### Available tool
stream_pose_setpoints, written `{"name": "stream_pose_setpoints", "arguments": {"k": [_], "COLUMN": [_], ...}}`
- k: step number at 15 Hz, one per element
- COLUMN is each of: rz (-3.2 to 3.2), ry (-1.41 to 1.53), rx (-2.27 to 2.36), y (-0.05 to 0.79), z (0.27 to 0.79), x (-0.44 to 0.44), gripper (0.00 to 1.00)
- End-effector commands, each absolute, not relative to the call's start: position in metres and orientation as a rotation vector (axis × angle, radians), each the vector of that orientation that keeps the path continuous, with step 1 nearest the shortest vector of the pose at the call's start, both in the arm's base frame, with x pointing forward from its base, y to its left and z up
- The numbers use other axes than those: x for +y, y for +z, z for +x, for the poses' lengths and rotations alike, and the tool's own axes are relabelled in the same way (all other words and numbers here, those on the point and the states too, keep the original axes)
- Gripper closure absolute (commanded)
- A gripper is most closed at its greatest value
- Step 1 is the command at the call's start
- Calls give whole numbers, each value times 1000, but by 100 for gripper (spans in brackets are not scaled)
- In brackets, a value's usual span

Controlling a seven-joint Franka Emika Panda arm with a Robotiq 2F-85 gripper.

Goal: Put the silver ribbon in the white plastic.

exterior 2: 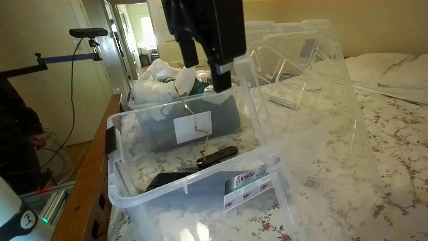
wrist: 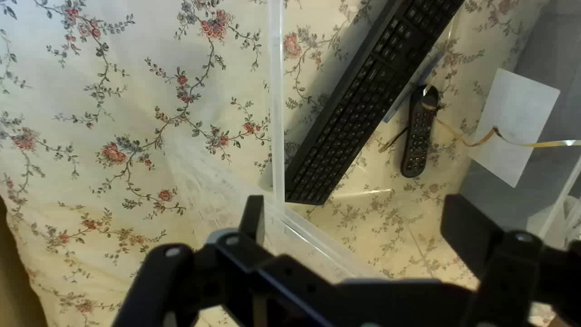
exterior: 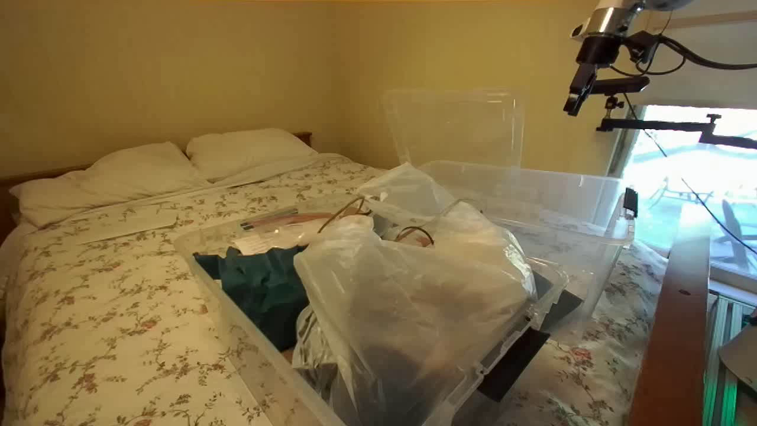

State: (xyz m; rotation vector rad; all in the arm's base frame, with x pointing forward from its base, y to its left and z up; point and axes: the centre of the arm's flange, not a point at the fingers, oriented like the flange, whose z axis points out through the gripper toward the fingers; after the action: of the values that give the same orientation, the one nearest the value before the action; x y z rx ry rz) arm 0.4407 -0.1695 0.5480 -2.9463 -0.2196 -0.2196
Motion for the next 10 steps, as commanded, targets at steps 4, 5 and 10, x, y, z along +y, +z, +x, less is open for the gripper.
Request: {"name": "stream_pose_setpoints", "arguments": {"k": [4, 5, 10], "rz": [-2946, -2942, -2864], "ry": [-220, -207, -25], "rx": [-220, -271, -547], "y": [548, 544, 511], "z": [441, 441, 443], "x": [-169, -161, -109], "gripper": [0, 0, 0]}}
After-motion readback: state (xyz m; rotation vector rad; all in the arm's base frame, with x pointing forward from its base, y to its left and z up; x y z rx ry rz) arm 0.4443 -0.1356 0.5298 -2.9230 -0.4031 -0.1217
